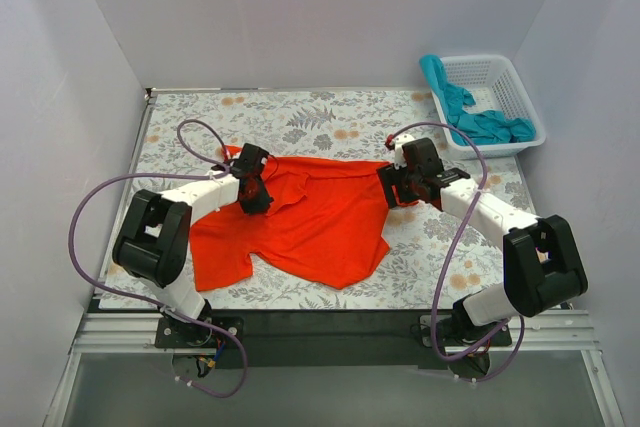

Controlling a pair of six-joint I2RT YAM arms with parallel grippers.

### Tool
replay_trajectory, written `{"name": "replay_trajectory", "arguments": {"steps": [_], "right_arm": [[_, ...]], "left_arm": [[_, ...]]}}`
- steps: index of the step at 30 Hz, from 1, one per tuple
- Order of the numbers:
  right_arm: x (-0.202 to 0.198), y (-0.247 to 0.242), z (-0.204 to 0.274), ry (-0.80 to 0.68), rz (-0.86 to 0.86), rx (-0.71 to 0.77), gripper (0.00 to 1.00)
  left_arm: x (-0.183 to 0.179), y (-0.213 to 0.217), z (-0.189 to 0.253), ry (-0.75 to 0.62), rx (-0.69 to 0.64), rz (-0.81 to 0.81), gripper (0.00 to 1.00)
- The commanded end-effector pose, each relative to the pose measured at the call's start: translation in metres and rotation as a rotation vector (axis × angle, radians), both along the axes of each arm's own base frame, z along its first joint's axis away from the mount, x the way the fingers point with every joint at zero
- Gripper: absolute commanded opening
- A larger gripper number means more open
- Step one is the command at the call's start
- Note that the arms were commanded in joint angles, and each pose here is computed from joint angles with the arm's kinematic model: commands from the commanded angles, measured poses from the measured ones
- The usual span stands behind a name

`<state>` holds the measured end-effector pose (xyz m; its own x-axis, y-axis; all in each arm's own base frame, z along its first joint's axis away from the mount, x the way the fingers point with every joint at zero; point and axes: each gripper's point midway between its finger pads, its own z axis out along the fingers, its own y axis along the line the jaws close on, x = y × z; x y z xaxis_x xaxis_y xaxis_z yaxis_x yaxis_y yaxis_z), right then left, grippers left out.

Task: Fold and stack the t-shirts
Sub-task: Flatten the tshirt out

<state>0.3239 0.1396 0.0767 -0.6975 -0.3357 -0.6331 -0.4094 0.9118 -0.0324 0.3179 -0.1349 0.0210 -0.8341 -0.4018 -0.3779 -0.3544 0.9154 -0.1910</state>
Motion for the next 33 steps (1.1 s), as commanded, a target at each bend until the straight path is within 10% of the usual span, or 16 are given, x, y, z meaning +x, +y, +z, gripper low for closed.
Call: {"name": "replay_trajectory", "arguments": {"steps": [1,11,33], "right_arm": [[0.010,-0.006,0.009,-0.036,-0.070,0.029,0.80],[0.022,-0.040,-0.005,0.007,-0.181,0.088,0.76],[0.029,-0.026,-0.038,0.085,-0.105,0.060,0.53]], "left_arm": [[0.010,0.001,0.020,-0.051,0.022,0.004,0.00],[0.059,0.019,0.117,-0.273,0.121,0.010,0.00],[0.092,0.017,0.139,-0.319,0.086,-0.021,0.00]]}}
